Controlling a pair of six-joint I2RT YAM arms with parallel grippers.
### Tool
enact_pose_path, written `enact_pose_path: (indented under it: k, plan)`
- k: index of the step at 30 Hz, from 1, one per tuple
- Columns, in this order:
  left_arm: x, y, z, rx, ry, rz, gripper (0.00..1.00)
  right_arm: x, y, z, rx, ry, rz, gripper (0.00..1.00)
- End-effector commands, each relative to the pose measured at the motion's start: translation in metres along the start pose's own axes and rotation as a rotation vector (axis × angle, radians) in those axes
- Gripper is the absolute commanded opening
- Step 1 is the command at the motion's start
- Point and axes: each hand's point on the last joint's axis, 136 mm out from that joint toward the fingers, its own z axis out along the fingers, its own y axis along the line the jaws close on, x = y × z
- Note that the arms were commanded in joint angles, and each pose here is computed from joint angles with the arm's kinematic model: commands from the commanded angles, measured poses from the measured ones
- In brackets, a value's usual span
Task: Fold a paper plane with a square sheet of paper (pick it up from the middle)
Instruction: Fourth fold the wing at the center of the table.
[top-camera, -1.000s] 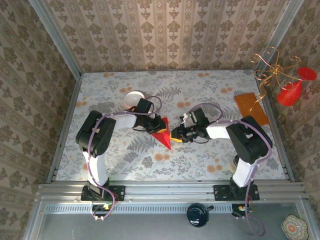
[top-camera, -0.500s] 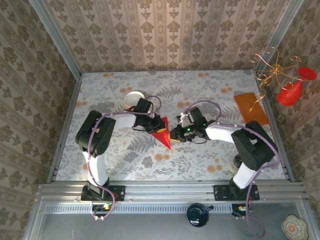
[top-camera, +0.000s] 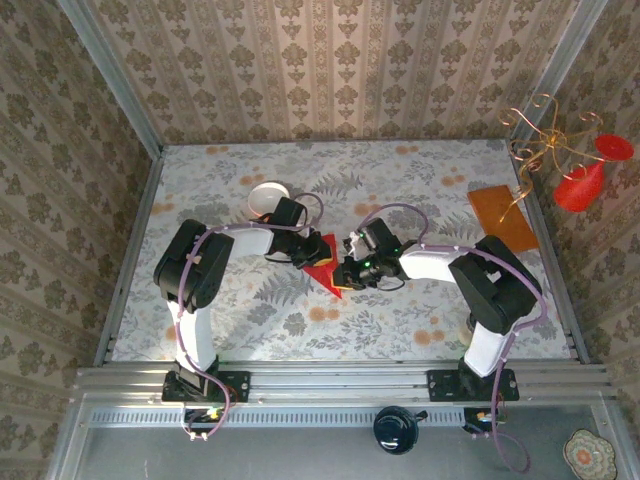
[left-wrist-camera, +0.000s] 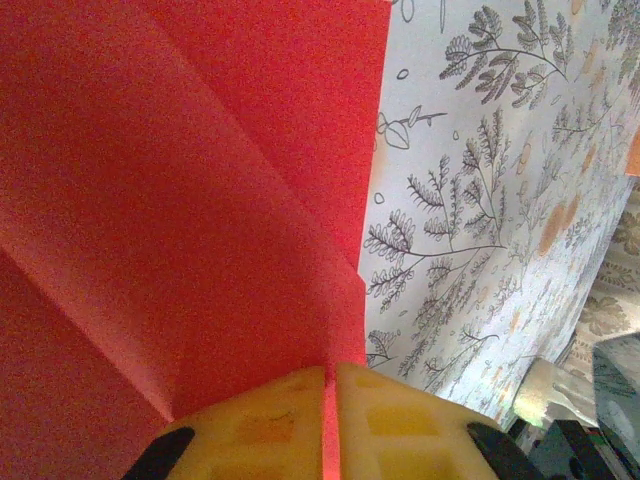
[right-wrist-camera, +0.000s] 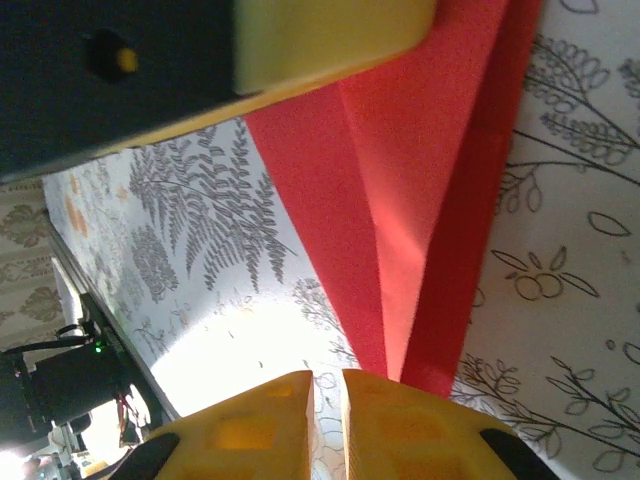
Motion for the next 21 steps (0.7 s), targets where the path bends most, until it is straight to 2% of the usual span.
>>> enact_pose_path:
  k: [1,21]
  plan:
    - [-0.004,0.0,0.0,0.0,0.005,-0.019,0.13,-0.002,-0.006,0.002,0.044,0.005,-0.008,0.17]
    - [-0.004,0.001,0.003,-0.003,0.01,-0.02,0.13,0.001,-0.018,0.005,0.09,0.018,0.006,0.17]
